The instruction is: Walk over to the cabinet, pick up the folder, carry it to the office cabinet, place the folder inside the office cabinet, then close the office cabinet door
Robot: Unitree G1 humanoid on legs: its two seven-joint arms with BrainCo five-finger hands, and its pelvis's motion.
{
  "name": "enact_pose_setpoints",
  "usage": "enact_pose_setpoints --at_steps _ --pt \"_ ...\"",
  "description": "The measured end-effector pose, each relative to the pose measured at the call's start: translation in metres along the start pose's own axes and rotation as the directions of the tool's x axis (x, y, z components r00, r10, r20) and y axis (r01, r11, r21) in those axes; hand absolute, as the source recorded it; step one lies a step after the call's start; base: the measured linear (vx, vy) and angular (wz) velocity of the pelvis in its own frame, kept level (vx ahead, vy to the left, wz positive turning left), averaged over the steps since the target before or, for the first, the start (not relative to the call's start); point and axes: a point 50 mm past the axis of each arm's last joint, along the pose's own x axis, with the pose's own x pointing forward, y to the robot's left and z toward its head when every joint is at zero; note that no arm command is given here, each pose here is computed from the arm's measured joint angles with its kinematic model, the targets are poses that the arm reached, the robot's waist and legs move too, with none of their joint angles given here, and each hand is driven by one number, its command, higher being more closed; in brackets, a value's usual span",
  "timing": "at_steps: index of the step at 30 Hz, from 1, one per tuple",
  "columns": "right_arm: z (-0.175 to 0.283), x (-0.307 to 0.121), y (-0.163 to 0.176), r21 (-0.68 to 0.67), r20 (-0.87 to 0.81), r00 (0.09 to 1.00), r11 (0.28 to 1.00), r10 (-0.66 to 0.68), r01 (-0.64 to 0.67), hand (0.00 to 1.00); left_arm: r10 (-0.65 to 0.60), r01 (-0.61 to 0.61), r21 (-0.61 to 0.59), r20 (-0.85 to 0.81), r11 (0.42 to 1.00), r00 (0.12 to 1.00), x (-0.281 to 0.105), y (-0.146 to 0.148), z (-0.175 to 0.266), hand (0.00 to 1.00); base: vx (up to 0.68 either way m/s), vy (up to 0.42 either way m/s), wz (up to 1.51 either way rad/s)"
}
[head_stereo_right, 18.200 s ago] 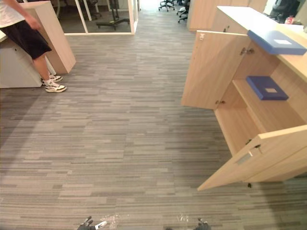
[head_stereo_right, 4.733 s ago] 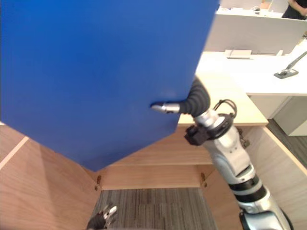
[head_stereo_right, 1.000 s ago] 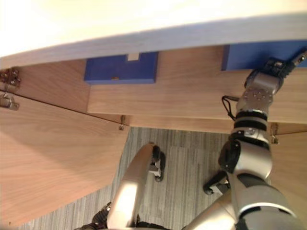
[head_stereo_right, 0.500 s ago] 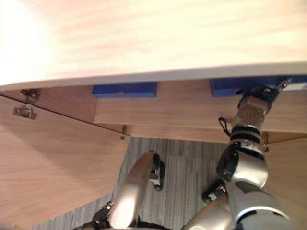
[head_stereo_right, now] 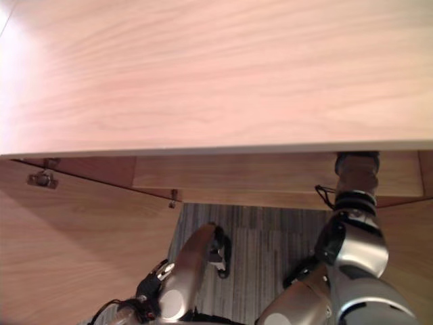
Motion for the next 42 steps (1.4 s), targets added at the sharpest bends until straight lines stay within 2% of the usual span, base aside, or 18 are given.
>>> enact_pose_setpoints --at_steps 2,3,4,6,13,18,21,23,24,26,28,31,42 --pt "-0.009 0.002 -0.019 -0.331 -0.023 1.000 0.943 0.018 -0.024 0.00 -0.035 0.036 -0.005 0.038 0.999 0.999 -0.004 -0.007 0.008 0.00 0.06 -0.008 -0.06" --pt "-0.010 0.002 -0.024 -0.389 -0.028 0.999 0.921 0.020 -0.029 0.00 -0.038 0.038 -0.001 0.045 0.999 0.998 -0.004 -0.008 0.009 0.00 0.05 -0.007 -0.05" --pt "-0.012 0.003 -0.033 -0.509 -0.047 0.998 0.860 0.031 -0.051 0.00 -0.030 0.031 -0.001 0.039 1.000 0.999 -0.005 -0.005 0.009 0.00 0.04 -0.005 -0.04" --pt "-0.012 0.003 -0.049 -0.611 -0.081 0.996 0.788 0.036 -0.078 0.00 -0.021 0.021 -0.006 0.043 1.000 0.999 -0.009 -0.002 0.010 0.00 0.04 -0.003 0.04" --pt "0.000 0.003 -0.070 -0.670 -0.123 0.991 0.732 0.051 -0.121 0.00 -0.045 0.046 -0.012 0.098 0.999 0.994 -0.015 -0.003 0.024 0.00 0.01 0.004 0.03" --pt "0.009 0.003 -0.080 -0.771 -0.170 0.984 0.614 0.054 -0.167 0.00 -0.067 0.069 -0.010 0.126 0.998 0.990 -0.016 -0.006 0.032 0.00 0.00 0.000 0.00" --pt "0.012 0.002 -0.082 -0.867 -0.183 0.982 0.465 0.038 -0.180 0.00 -0.066 0.068 -0.006 0.130 0.998 0.989 -0.016 -0.008 0.030 0.00 0.00 0.000 0.00" --pt "0.013 0.002 -0.081 -0.939 -0.187 0.982 0.289 0.022 -0.186 0.00 -0.063 0.063 0.004 0.135 0.998 0.989 -0.016 -0.005 0.029 0.00 0.00 0.000 0.00" --pt "0.013 0.002 -0.082 -0.949 -0.190 0.982 0.251 0.016 -0.188 0.00 -0.066 0.066 0.004 0.134 0.998 0.989 -0.016 -0.004 0.029 0.00 0.00 -0.006 0.08" --pt "0.011 0.001 -0.090 -0.973 -0.199 0.980 0.127 -0.020 -0.195 0.00 -0.062 0.063 -0.006 0.122 0.998 0.991 -0.016 0.000 0.025 0.00 0.01 -0.004 0.03" --pt "0.005 0.001 -0.100 -0.973 -0.226 0.972 0.062 -0.059 -0.223 0.00 -0.049 0.051 -0.017 0.100 0.999 0.994 -0.016 0.004 0.018 0.00 0.01 -0.004 -0.02" --pt "-0.010 -0.002 -0.117 -0.958 -0.287 0.949 0.010 -0.127 -0.288 0.00 -0.033 0.035 -0.023 0.080 0.999 0.996 -0.016 0.009 0.013 0.00 0.01 -0.011 -0.03" --pt "-0.046 -0.026 -0.191 -0.922 -0.384 0.869 0.080 -0.311 -0.379 0.00 0.032 -0.032 -0.023 -0.018 0.999 0.999 -0.017 0.025 -0.011 0.00 0.00 -0.049 0.01"
